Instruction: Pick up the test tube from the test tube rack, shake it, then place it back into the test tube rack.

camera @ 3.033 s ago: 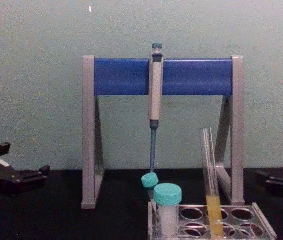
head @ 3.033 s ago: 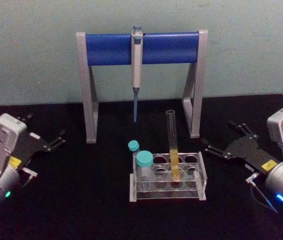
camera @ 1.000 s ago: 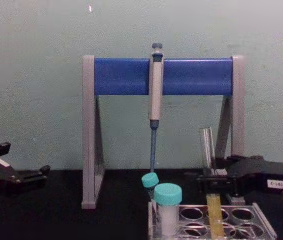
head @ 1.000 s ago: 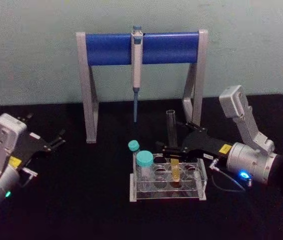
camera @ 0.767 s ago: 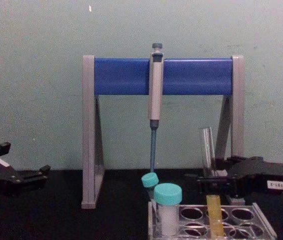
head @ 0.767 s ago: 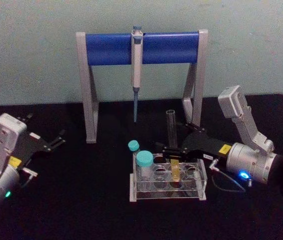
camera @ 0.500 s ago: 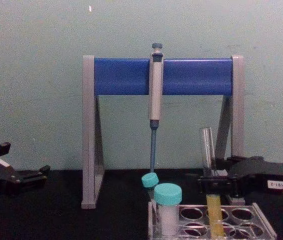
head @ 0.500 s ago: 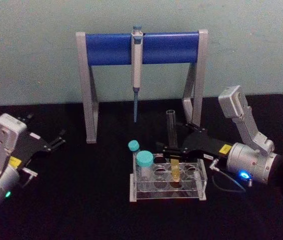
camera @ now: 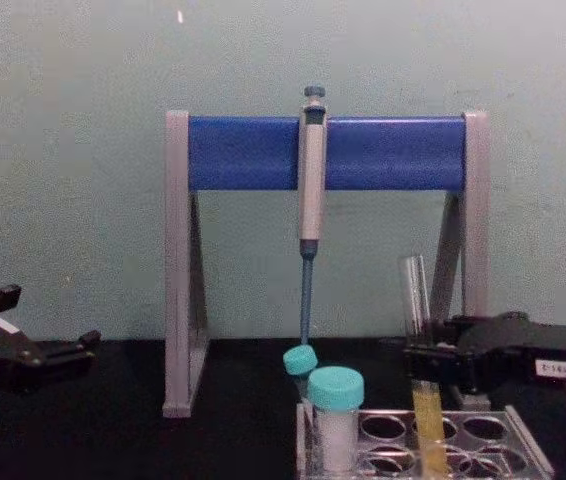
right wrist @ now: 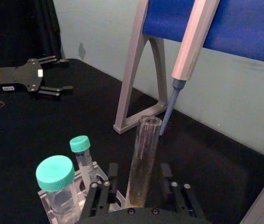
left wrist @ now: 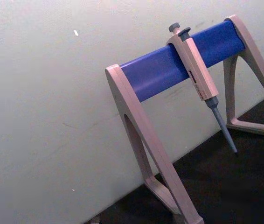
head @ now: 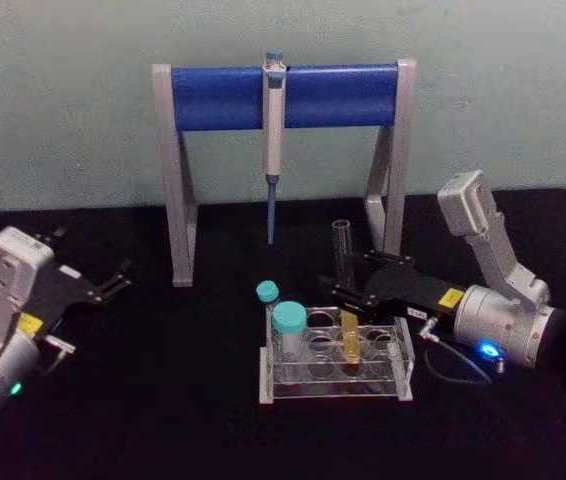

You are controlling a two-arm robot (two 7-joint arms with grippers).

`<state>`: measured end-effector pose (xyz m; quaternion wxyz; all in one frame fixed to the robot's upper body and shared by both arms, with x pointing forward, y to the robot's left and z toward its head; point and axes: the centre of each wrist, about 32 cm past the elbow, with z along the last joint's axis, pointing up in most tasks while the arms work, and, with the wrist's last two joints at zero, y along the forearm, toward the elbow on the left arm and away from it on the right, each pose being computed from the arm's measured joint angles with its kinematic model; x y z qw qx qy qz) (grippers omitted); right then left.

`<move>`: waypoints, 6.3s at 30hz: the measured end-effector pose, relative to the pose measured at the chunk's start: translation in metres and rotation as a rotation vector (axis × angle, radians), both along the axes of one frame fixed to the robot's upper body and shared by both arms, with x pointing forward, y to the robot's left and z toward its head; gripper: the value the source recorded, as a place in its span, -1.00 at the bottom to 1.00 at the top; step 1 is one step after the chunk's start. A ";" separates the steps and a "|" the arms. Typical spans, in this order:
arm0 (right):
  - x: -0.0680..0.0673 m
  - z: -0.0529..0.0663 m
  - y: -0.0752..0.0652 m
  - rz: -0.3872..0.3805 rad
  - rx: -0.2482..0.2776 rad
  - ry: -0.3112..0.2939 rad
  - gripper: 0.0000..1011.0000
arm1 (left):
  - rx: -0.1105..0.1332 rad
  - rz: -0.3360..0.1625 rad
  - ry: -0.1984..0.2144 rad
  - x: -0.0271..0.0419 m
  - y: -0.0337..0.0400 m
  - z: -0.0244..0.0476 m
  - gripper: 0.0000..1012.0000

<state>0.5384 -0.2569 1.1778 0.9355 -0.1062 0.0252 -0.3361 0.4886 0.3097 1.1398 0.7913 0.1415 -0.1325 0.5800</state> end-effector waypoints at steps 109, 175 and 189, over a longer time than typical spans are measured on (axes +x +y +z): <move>-0.043 0.025 -0.019 -0.059 0.125 -0.270 -0.54 | 0.000 0.000 0.000 0.0000 0.0000 0.0000 1.00; -0.043 0.022 -0.020 -0.116 0.135 -0.283 -0.54 | 0.000 0.000 0.000 0.0000 0.0000 0.0000 1.00; -0.057 0.026 -0.017 -0.005 0.121 -0.204 -0.54 | 0.000 0.000 0.000 0.0000 0.0000 0.0000 0.99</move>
